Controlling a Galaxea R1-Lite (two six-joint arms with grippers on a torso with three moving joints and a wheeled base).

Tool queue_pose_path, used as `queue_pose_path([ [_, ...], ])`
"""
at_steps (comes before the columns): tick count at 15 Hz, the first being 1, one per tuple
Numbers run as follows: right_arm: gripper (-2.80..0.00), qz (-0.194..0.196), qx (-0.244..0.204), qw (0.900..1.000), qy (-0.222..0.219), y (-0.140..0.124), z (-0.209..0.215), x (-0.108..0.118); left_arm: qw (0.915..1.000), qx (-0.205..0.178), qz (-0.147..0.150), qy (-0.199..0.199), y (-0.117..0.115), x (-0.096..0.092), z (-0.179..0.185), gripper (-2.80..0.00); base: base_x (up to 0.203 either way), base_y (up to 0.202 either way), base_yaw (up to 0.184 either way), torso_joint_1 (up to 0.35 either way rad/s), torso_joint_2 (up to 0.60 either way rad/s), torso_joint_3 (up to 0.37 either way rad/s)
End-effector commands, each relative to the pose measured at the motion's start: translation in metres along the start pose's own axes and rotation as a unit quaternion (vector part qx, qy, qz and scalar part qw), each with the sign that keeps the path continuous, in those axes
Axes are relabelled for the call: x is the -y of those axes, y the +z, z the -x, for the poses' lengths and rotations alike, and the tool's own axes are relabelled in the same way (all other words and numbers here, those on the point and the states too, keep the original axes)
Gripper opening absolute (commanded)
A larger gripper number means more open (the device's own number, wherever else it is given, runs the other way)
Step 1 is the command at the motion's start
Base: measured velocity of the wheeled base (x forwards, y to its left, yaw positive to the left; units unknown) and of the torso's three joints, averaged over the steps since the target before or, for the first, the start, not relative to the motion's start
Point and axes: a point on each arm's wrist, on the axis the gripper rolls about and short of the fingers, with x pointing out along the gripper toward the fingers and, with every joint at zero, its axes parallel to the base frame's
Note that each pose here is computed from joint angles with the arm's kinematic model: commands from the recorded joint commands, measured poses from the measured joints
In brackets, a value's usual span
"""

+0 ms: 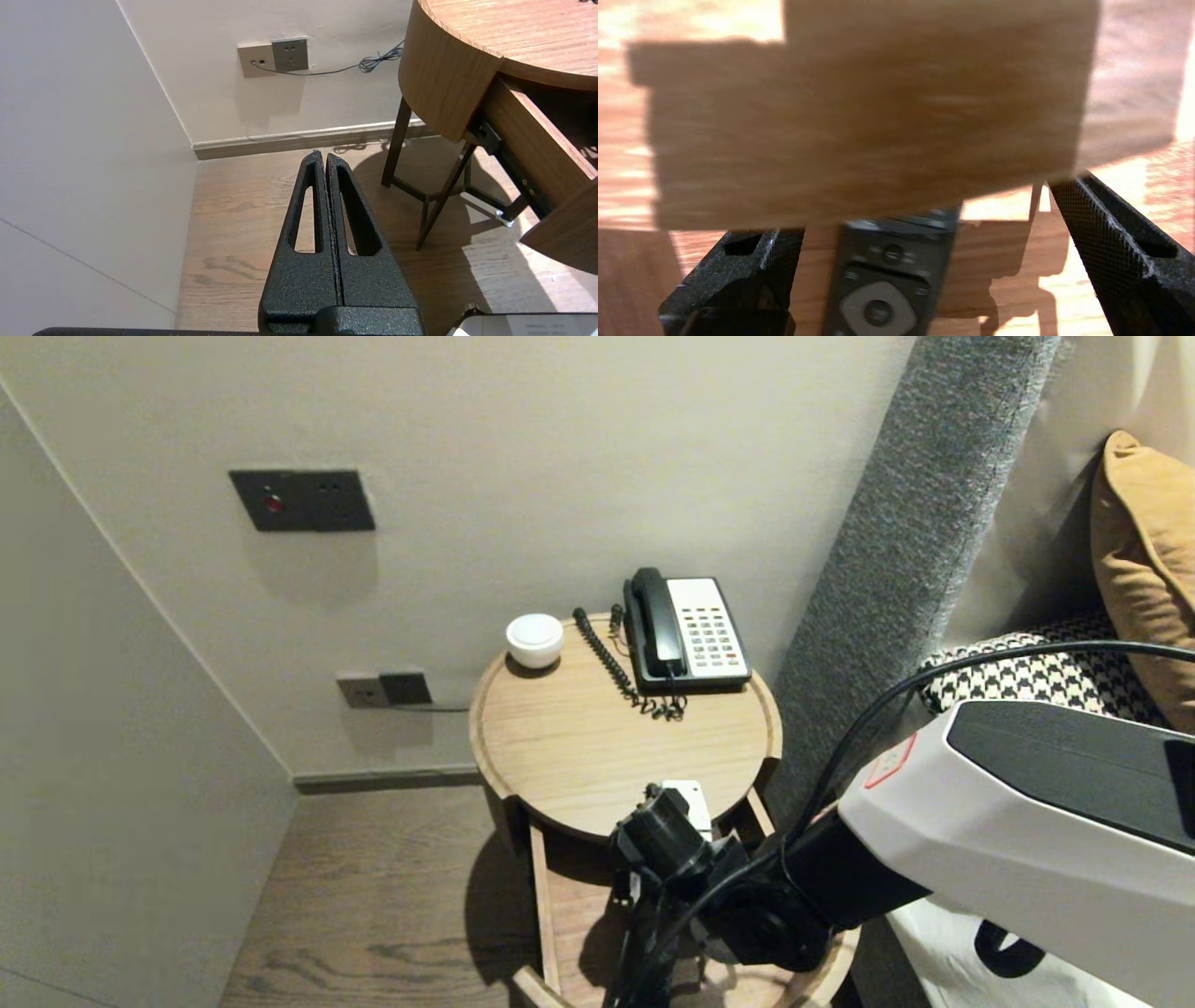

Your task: Take the remote control out of the drawer one by one and place them on the table

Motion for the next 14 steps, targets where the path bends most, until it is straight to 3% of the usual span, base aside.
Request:
queue_pose_path([
  [1, 0.0, -0.001, -0.004, 1.0, -0.007, -0.002, 0.001, 0.005, 1.0, 0.0, 0.0, 0.0, 0.0, 0.0, 0.0, -2.8, 0.0, 0.0, 0.0, 0.0, 0.0, 0.0],
  [10, 0.0, -0.009, -0.01, 1.0, -0.025, -0.002, 0.009, 0.027, 1.0, 0.0, 0.0, 0.0, 0.0, 0.0, 0.0, -2.8, 0.0, 0.0, 0.0, 0.0, 0.0, 0.0],
  [14, 0.0, -0.013, -0.006, 1.0, -0.009, 0.0, 0.014, 0.021, 1.0, 0.0, 0.0, 0.0, 0.0, 0.0, 0.0, -2.8, 0.0, 0.0, 0.0, 0.0, 0.0, 0.0],
])
